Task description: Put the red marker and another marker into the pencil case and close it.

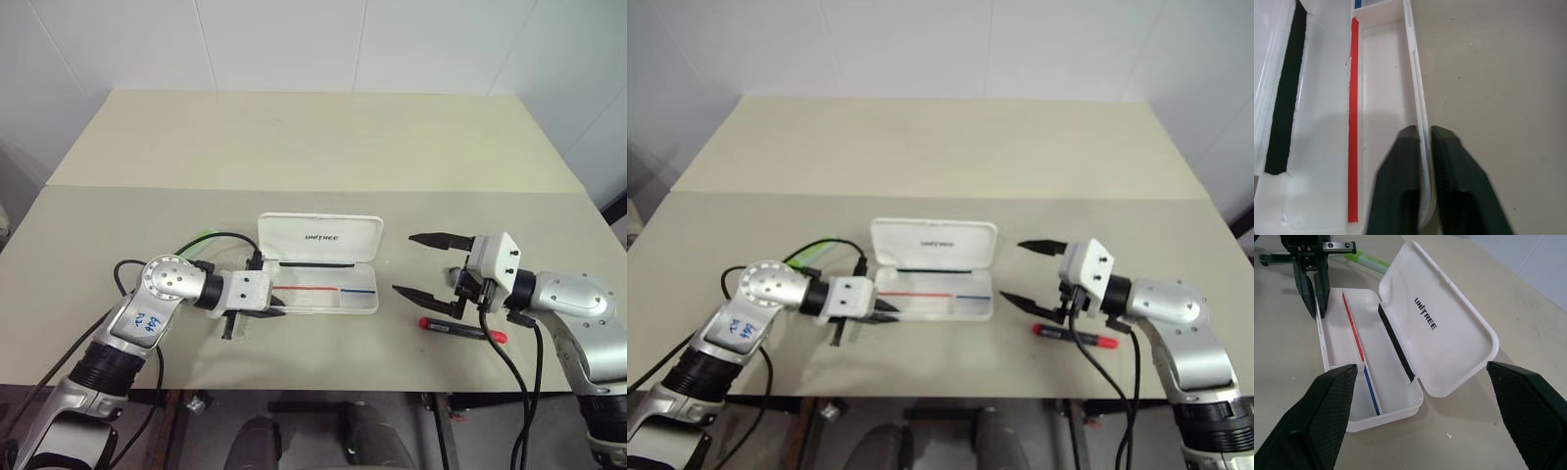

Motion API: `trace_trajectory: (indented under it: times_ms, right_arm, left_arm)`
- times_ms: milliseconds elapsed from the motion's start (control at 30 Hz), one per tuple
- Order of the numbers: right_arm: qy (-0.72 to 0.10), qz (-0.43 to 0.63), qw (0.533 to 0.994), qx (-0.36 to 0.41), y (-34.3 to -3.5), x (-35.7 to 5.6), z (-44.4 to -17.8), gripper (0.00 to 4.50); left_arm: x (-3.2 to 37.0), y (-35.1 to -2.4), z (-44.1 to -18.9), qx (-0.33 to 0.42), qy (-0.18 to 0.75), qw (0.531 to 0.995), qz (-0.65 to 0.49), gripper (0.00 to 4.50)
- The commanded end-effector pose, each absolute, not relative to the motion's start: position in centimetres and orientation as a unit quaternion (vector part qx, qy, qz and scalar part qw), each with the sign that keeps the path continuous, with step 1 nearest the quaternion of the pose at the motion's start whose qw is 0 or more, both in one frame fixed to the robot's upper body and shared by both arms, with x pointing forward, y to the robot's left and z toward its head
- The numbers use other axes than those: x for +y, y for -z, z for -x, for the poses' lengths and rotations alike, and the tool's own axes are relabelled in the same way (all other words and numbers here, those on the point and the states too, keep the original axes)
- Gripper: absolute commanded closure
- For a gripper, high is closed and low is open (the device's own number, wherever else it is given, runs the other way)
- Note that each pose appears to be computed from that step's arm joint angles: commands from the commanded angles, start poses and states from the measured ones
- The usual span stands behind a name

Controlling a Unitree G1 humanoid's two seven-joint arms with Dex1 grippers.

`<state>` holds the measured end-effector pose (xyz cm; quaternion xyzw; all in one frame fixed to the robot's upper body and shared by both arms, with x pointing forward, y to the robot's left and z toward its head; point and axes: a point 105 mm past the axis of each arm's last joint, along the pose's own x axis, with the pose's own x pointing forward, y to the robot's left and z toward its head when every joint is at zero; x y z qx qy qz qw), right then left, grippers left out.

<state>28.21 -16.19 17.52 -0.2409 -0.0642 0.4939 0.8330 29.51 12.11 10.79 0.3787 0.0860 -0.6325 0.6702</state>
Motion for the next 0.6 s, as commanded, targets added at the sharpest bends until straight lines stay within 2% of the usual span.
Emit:
trace_trajectory:
  times_ms: [33, 67, 467, 533, 600]
  right_arm:
    - [-0.489, 0.245, 0.832, -0.088, -18.9, -16.2, -27.8, 0.00]
    - [-0.490, 0.245, 0.832, -0.088, -18.9, -16.2, -27.8, 0.00]
    - [-0.499, 0.237, 0.829, -0.088, -18.7, -15.9, -28.0, 0.00]
    - [-0.502, 0.234, 0.828, -0.085, -18.6, -15.8, -28.0, 0.00]
    - [-0.504, 0.229, 0.829, -0.080, -18.5, -15.9, -28.3, 0.00]
  left_arm:
    - [11.3, -11.5, -29.7, 0.055, 0.635, 0.663, -0.393, 2.63]
    - [11.1, -11.5, -29.6, 0.052, 0.636, 0.662, -0.393, 2.33]
    - [11.0, -12.6, -28.5, 0.037, 0.630, 0.677, -0.378, 2.33]
    - [11.3, -13.4, -28.5, 0.025, 0.616, 0.695, -0.370, 2.33]
    - [11.4, -15.7, -28.9, -0.025, 0.594, 0.740, -0.313, 1.82]
